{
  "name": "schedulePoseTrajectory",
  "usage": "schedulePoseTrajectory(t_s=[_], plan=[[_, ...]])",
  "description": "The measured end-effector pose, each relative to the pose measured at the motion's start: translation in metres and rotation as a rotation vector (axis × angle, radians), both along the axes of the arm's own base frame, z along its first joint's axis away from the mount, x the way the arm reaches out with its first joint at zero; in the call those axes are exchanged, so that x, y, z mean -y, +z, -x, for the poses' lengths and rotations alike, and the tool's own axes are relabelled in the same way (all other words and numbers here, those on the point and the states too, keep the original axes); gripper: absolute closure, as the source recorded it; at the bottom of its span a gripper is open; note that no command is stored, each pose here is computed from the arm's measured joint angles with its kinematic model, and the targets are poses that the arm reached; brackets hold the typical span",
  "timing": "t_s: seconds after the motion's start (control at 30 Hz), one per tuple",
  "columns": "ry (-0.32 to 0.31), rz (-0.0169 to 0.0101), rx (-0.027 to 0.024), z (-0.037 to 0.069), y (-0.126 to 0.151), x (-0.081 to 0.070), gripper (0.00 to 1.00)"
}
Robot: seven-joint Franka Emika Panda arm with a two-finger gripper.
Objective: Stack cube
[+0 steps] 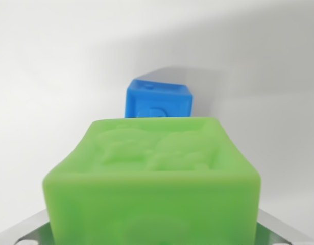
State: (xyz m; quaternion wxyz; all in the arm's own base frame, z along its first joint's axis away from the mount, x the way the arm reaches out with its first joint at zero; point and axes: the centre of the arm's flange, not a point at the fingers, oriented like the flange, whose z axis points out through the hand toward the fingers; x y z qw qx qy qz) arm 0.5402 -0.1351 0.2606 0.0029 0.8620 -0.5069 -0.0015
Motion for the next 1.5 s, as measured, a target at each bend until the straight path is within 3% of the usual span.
schedulePoseTrajectory(t_s=[0.33,0.73,1.5], plan=[[0.000,-0.0007,-0.0005,0.000,-0.029,0.000,1.00],[0.002,0.0005,-0.0011,0.001,-0.056,0.000,1.00],[0.002,0.0006,-0.0006,0.001,-0.087,-0.001,1.00]])
